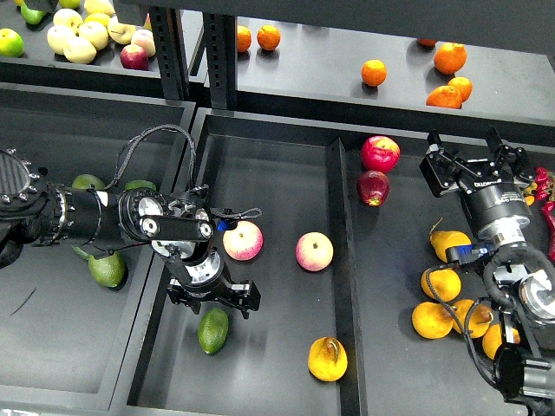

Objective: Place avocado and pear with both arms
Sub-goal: 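Move the left gripper over the loose green avocado and lower it, then close the left gripper around the green avocado, then lift the avocado and carry it onto the avocado pile, then open the left gripper to release the avocado on the pile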

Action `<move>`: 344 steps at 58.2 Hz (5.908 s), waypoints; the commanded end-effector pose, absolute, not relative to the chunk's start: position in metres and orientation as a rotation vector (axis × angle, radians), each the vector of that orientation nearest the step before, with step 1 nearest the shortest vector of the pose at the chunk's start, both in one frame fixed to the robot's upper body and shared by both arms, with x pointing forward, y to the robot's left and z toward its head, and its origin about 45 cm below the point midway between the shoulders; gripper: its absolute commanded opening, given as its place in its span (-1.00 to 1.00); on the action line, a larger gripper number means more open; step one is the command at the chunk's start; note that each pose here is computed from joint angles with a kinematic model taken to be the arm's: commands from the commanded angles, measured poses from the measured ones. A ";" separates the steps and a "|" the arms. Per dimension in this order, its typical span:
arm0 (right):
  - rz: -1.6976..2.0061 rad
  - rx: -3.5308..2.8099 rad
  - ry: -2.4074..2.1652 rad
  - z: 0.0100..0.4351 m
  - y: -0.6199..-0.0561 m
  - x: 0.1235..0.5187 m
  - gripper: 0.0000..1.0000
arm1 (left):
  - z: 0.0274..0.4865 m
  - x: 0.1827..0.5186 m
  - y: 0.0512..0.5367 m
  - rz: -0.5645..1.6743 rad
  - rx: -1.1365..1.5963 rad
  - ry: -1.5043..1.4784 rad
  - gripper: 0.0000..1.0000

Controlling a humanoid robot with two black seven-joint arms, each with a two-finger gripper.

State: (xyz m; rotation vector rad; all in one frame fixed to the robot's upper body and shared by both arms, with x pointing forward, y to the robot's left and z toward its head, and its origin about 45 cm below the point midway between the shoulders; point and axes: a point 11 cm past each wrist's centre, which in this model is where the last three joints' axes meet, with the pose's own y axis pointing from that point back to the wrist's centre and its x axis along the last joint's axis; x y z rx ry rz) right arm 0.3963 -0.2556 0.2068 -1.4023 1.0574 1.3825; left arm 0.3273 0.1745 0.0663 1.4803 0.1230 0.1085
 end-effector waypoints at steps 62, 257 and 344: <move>1.392 -1.398 1.052 0.205 -0.255 0.395 0.99 | 0.036 0.311 0.175 0.126 1.487 0.192 0.97; 1.390 -1.402 1.045 0.195 -0.256 0.382 0.99 | 0.124 0.395 0.383 0.821 1.374 0.408 -0.40; 1.377 -1.403 1.039 0.195 -0.258 0.381 0.99 | 0.124 0.408 0.377 0.902 1.279 0.441 0.95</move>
